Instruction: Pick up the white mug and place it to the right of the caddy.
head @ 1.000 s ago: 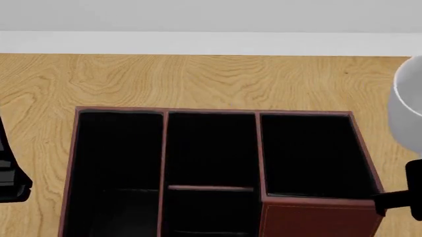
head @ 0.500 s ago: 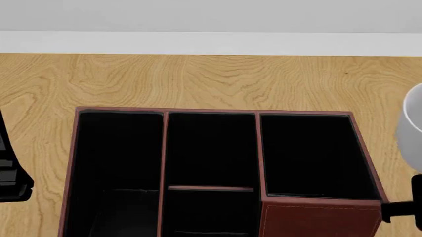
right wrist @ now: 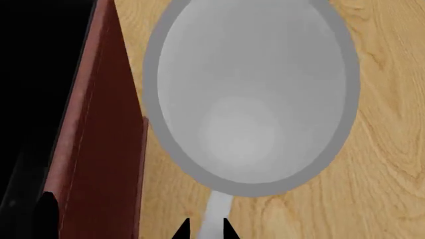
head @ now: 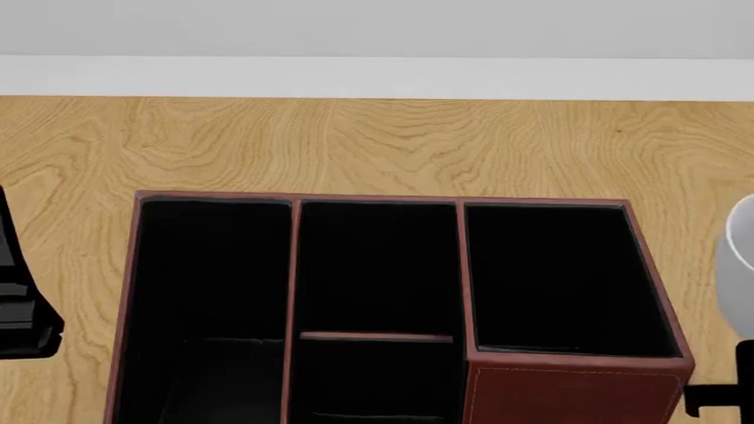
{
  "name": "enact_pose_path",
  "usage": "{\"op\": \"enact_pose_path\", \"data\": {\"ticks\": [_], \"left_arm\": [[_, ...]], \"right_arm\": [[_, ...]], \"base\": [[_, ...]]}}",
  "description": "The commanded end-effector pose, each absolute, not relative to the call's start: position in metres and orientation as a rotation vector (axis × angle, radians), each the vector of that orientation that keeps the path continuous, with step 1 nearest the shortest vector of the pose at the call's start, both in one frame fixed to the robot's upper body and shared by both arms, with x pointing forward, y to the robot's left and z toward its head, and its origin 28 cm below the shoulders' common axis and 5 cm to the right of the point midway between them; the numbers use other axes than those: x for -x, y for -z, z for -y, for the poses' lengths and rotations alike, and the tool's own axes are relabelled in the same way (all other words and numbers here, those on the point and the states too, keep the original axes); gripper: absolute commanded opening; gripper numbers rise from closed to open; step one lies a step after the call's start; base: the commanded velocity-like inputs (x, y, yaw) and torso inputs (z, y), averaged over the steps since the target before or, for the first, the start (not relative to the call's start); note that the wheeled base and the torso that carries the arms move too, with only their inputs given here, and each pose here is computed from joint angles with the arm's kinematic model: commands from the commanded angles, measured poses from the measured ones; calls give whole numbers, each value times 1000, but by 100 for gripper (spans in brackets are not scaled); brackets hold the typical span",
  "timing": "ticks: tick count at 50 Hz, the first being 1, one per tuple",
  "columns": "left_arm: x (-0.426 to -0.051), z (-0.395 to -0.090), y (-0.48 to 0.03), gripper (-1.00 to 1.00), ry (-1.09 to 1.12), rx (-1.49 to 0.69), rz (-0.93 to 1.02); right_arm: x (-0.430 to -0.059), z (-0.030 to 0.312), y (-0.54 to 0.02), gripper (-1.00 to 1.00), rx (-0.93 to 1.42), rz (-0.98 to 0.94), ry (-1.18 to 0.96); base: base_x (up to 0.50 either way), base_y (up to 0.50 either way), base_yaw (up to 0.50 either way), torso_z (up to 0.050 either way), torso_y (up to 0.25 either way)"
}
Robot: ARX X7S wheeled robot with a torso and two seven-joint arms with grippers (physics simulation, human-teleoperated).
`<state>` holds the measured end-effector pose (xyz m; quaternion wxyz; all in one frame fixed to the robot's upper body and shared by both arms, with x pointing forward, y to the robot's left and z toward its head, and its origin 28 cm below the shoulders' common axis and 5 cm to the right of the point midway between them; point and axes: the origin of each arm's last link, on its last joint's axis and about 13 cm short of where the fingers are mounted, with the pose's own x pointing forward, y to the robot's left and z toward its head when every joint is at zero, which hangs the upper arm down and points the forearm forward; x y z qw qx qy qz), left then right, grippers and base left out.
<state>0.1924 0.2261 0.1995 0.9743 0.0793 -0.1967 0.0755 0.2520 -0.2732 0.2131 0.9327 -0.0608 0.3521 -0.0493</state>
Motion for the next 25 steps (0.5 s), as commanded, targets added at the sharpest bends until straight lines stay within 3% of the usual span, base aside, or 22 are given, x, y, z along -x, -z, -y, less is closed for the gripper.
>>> {"op": "enact_pose_path", "data": {"ticks": [1, 25], "left_arm": [[-192, -226, -200, 100, -153, -160, 398], [-192, -226, -199, 100, -151, -159, 400]], "right_arm": [[-255, 278, -206, -100, 130, -718, 116], [-258, 283, -177, -100, 93, -773, 109]], "base": [[0, 0, 0, 0, 0], [0, 0, 0, 0, 0]]}}
